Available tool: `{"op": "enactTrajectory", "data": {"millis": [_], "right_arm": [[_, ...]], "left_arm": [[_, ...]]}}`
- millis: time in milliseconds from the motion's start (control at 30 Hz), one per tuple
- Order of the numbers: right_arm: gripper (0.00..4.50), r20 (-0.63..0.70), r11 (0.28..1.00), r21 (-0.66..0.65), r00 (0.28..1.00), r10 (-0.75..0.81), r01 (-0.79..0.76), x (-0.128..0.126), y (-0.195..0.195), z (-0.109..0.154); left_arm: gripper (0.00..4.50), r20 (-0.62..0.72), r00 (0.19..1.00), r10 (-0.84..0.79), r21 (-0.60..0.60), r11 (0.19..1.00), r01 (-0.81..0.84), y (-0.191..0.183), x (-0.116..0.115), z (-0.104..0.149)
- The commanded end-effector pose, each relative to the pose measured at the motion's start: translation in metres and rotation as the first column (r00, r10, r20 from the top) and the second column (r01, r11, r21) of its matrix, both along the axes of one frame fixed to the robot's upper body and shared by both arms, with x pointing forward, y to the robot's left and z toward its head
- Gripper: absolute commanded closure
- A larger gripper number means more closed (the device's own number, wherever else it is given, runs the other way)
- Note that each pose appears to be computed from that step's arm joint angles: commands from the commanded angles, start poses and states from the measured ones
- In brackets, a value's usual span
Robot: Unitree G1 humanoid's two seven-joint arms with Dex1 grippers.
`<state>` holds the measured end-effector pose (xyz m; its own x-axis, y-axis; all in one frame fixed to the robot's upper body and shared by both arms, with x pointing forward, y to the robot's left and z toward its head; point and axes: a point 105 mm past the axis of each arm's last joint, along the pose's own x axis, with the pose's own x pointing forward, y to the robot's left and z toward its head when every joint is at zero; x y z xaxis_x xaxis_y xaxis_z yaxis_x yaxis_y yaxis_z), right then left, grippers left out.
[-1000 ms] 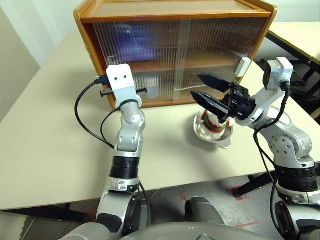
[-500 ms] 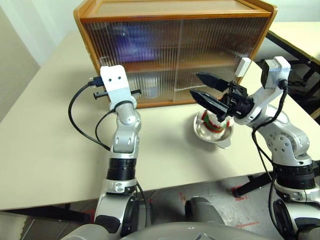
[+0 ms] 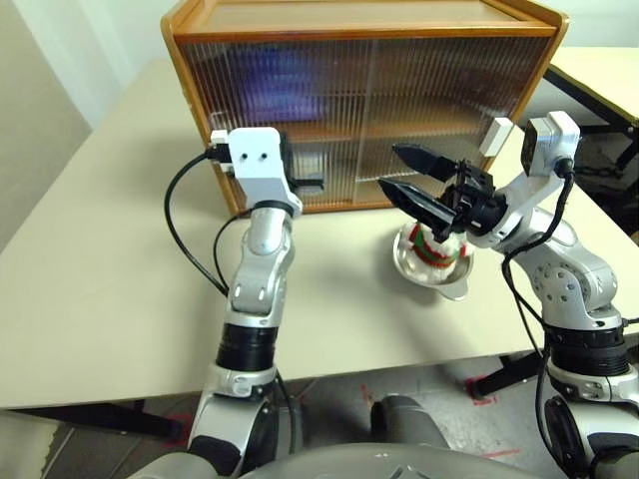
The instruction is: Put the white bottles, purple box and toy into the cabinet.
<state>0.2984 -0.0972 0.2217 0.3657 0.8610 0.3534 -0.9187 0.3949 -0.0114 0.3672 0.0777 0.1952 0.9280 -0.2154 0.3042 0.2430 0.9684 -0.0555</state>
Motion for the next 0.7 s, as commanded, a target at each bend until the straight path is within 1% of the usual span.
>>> {"op": "enactTrajectory", "data": {"millis": [33, 100, 133, 233, 267, 300, 367, 433, 500, 567, 700], "right_arm": [[0.0, 0.012, 1.0, 0.001, 1.0, -0.016, 0.016, 0.003, -0.003, 0.0], [0.0, 0.013, 0.999, 0.005, 0.999, -0.033, 0.033, 0.004, -0.005, 0.001], [0.0, 0.013, 0.999, 0.004, 0.999, -0.04, 0.04, 0.005, -0.006, 0.0], [0.0, 0.013, 0.998, 0.003, 0.998, -0.064, 0.064, 0.006, -0.008, -0.001], [0.0, 0.013, 0.997, 0.003, 0.997, -0.075, 0.075, 0.007, -0.01, -0.002], [0.0, 0.012, 0.996, 0.003, 0.996, -0.086, 0.086, 0.007, -0.011, -0.002], [0.0, 0.008, 0.994, 0.002, 0.994, -0.112, 0.112, 0.009, -0.015, -0.002], [0.0, 0.002, 0.989, 0.0, 0.989, -0.15, 0.15, 0.012, -0.021, -0.004], [0.0, -0.004, 0.98, 0.002, 0.98, -0.197, 0.197, 0.016, -0.03, -0.006], [0.0, -0.008, 0.97, -0.001, 0.97, -0.242, 0.242, 0.019, -0.04, -0.008], [0.0, -0.021, 0.938, -0.021, 0.938, -0.346, 0.346, 0.027, -0.068, -0.015]], "left_arm": [[3.1, 0.004, 0.973, -0.231, -0.02, 0.973, 0.231, -0.019, -0.012, 0.0], [2.36, 0.021, 0.929, -0.369, 0.015, 0.929, 0.369, -0.017, -0.014, 0.001], [1.91, 0.022, 0.904, -0.426, 0.011, 0.905, 0.426, -0.016, -0.015, 0.001], [0.76, 0.04, 0.84, -0.54, -0.002, 0.841, 0.541, -0.007, -0.014, 0.007], [0.3, 0.05, 0.828, -0.559, -0.002, 0.829, 0.56, -0.005, -0.014, 0.01], [0.03, 0.056, 0.819, -0.571, 0.004, 0.82, 0.572, -0.003, -0.014, 0.012], [0.03, 0.065, 0.798, -0.6, 0.008, 0.8, 0.6, 0.001, -0.015, 0.017], [0.03, 0.071, 0.754, -0.653, -0.02, 0.754, 0.656, 0.004, -0.022, 0.022], [0.03, 0.078, 0.728, -0.681, 0.009, 0.73, 0.683, 0.009, -0.028, 0.025], [0.03, 0.081, 0.697, -0.713, -0.006, 0.699, 0.715, 0.014, -0.036, 0.028], [0.03, 0.061, 0.671, -0.739, 0.02, 0.673, 0.74, 0.023, -0.047, 0.03]]}}
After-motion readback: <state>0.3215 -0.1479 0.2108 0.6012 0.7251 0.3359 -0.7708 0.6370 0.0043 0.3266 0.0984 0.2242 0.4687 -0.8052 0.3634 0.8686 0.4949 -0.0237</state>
